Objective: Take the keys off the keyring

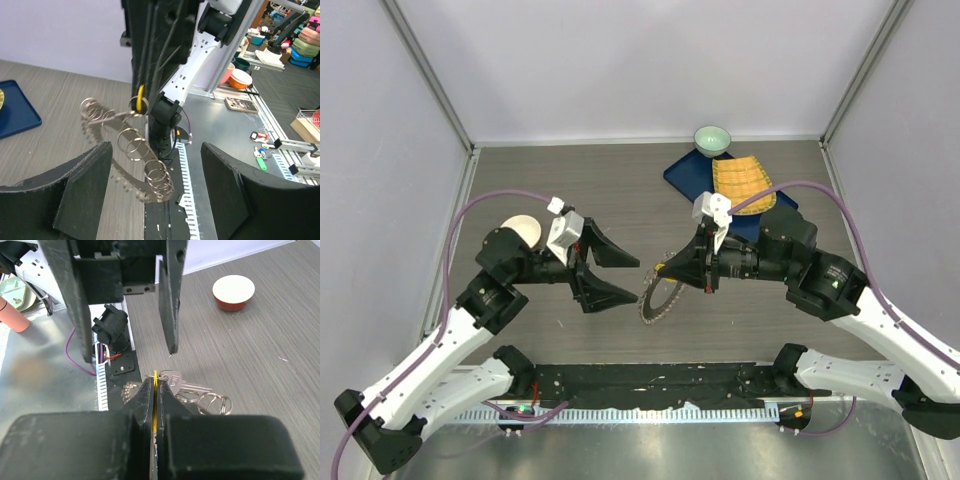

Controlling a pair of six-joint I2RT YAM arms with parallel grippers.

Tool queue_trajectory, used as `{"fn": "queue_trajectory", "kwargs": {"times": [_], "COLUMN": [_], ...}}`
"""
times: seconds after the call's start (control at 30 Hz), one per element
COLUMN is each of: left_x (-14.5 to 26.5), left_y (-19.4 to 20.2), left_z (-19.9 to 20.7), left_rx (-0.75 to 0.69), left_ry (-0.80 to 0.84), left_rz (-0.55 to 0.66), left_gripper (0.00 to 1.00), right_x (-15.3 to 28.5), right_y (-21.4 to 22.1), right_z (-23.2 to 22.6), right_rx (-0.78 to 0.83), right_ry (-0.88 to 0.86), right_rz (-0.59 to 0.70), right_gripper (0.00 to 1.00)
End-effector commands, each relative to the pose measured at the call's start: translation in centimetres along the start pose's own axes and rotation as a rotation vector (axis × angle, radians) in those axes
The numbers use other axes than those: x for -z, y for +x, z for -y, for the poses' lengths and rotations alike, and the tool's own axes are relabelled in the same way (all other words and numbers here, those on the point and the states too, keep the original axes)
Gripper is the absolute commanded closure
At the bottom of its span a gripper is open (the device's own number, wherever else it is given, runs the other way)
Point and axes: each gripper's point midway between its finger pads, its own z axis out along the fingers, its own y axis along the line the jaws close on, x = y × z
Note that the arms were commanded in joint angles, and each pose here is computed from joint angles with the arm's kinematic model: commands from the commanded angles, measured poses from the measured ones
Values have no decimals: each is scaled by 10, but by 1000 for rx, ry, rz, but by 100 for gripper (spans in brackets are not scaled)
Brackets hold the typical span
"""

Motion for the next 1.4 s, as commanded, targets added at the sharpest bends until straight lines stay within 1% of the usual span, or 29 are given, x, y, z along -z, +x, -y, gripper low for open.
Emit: {"fn": "queue_trajectory", "kwargs": {"times": [0.0,0.03,0.07,0.1,0.13,0.17,0.2,0.27,0.4,0.63,0.8,0.93,1.13,1.27,1.37], "left_x": [4,6,4,5,4,0,-1,-3,-4,-3,-6,-8,-6,-5,-5], "left_y": [-15,-21,-16,-15,-23,-22,-22,-23,-24,-16,-13,-10,-8,-7,-6], "left_z": [20,28,30,41,44,41,41,39,37,39,36,36,41,46,47], "left_rx": [-87,-89,-55,-45,-31,18,30,36,46,89,93,104,87,83,79], "left_ry": [67,92,116,183,194,195,207,207,198,213,238,274,293,307,302], "left_rz": [41,35,-5,-37,-39,-51,-55,-48,-32,-66,-88,-114,-112,-112,-103], "left_gripper": [23,21,21,23,25,26,28,30,41,44,46,48,51,54,59], "right_x": [3,4,3,4,4,3,3,3,4,3,5,7,1,-1,-2], "right_y": [-29,-29,-27,-26,-25,-23,-21,-20,-19,-18,-22,-27,-28,-28,-28], "right_z": [-12,-13,-13,-16,-17,-19,-23,-27,-32,-38,-47,-49,-44,-40,-40], "right_rx": [33,35,36,41,43,47,46,47,37,32,46,56,49,43,43], "right_ry": [-50,-53,-56,-72,-84,-97,-122,-146,-171,-214,-261,-270,-255,-237,-237], "right_rz": [120,117,109,105,100,92,87,89,124,150,156,170,171,173,178], "right_gripper": [99,99,99,99,99,99,99,99,99,99,99,99,99,99,99]}}
